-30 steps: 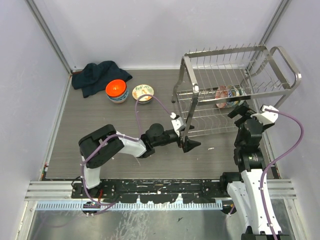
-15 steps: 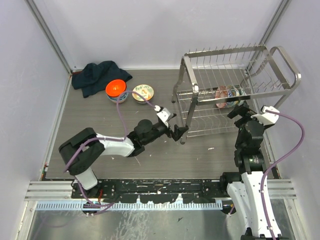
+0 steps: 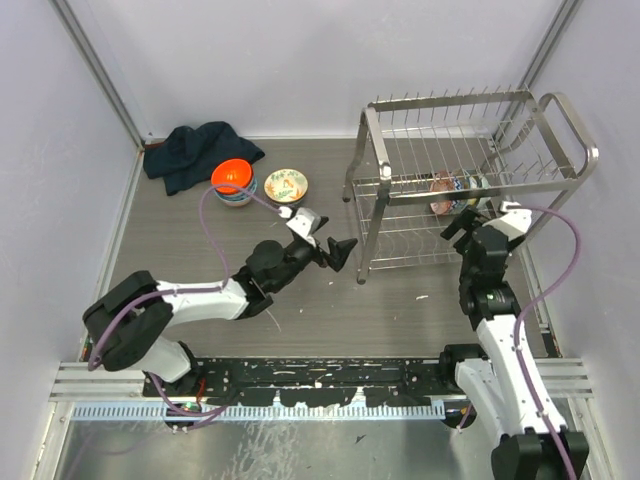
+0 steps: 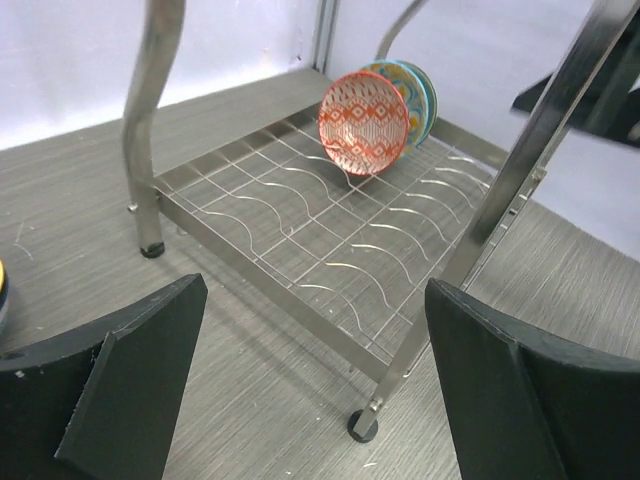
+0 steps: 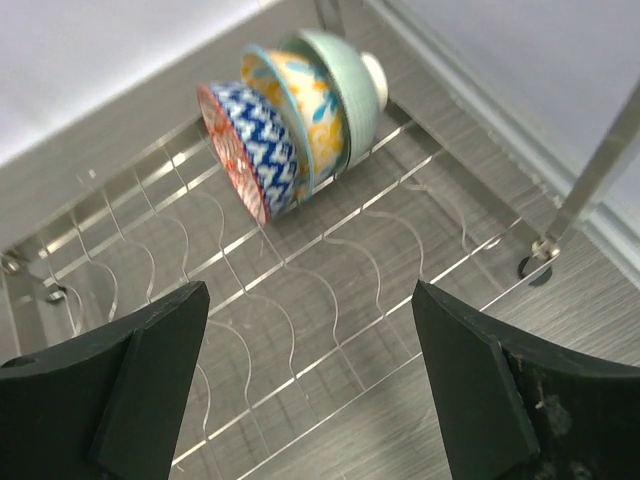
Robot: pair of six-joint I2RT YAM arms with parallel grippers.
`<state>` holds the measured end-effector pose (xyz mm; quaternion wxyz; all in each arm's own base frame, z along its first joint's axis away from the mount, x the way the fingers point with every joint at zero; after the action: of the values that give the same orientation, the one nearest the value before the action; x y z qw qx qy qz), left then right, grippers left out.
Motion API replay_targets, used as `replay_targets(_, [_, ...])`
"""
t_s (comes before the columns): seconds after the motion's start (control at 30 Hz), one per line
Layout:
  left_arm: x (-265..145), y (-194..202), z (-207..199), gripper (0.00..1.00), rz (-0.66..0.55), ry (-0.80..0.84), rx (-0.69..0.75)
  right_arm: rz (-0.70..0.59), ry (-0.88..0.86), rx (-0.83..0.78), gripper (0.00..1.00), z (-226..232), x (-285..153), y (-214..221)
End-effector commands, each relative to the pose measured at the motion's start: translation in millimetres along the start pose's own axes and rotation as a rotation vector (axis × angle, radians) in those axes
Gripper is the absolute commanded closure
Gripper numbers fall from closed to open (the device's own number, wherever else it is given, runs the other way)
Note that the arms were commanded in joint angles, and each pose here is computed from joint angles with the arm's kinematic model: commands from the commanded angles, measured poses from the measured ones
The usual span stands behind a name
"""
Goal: Unload the bowls from the dish rack
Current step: Adjust the dish rack at the center of the board, then pick up the bowl from the dish rack.
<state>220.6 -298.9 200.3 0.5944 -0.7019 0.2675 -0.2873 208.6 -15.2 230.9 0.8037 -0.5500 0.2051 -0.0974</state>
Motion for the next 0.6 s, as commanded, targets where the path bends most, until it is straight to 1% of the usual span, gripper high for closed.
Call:
replay_targets(0.0, [-13, -16, 3, 0.02, -0.083, -0.015, -0.037, -0.004, -0.004, -0.013, 0.11, 14, 12, 11])
replay_targets(0.07, [-18, -17, 1, 0.02, -0.094, 0.015, -0.042, 0.018, 0.020, -0.043, 0.11, 18, 17, 21])
replay_targets(0.13, [-25, -14, 3, 0.02, -0.098, 0.011, -0.043, 0.031, 0.044, -0.073, 0.11, 22, 23, 30])
replay_targets(0.23, [-36, -12, 12, 0.02, -0.098, -0.064, -0.033, 0.043, 0.095, -0.119, 0.11, 27, 29, 38])
replay_targets(0.4, [-54, -21, 32, 0.02, -0.106, -0.211, -0.039, 0.011, 0.192, -0.169, 0.14, 31, 38, 44])
replay_targets(0.43, [-57, -28, 35, 0.02, -0.126, -0.229, -0.047, 0.006, 0.205, -0.176, 0.15, 31, 39, 47])
replay_targets(0.57, [-65, -30, 47, 0.02, -0.142, -0.278, -0.057, -0.007, 0.228, -0.210, 0.18, 39, 44, 59])
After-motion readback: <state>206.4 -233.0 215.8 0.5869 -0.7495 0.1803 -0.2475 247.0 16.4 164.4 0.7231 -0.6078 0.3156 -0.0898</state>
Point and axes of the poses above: each gripper's point midway between its finger pads, its own x axis out along the fingers, its own z axis along the line the jaws close on, y = z × x, the point moved 9 cm from there along -x, back along the fingers, and after that the axes turned 2 degrees about x, right-handed, at the moved point
